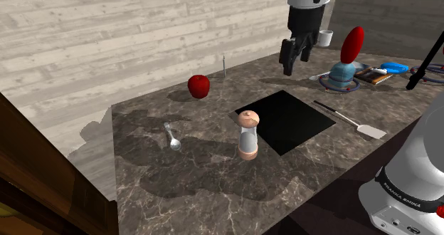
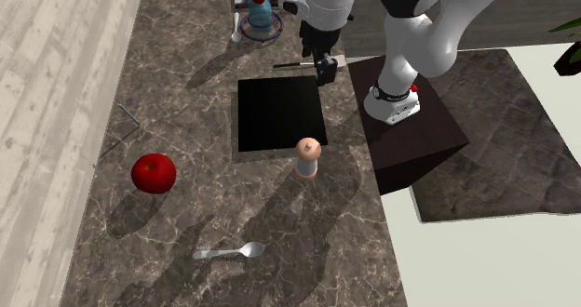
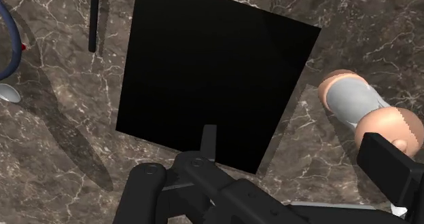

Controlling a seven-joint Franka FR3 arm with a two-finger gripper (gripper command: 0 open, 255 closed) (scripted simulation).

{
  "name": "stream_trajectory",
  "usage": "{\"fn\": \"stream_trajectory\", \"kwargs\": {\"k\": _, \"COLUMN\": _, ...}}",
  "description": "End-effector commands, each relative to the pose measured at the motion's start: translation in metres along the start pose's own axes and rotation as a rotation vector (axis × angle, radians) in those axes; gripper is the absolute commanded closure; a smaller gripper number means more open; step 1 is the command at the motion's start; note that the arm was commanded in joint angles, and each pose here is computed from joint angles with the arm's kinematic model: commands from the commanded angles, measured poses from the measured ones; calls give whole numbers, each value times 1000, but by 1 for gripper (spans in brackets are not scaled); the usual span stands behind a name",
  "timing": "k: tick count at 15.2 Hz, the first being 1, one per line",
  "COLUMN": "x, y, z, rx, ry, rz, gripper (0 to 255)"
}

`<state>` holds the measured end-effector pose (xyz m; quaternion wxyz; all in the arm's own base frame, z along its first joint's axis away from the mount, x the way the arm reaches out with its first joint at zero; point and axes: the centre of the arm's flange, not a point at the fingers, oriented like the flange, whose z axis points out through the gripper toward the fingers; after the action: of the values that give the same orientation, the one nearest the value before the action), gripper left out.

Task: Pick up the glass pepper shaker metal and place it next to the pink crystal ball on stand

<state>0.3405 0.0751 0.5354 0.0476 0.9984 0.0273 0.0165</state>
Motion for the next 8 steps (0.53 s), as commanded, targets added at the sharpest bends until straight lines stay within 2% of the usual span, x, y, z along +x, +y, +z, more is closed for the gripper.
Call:
{"fn": "stream_trajectory", "kwargs": {"k": 1, "x": 5, "y": -23, "z": 10, "rx": -11, "ry": 4, "rz": -13, "gripper": 0}}
{"fn": "stream_trajectory", "kwargs": {"k": 8, "x": 22, "y": -108, "z": 54, "rx": -48, "ry": 13, "rz": -60, "gripper": 0}}
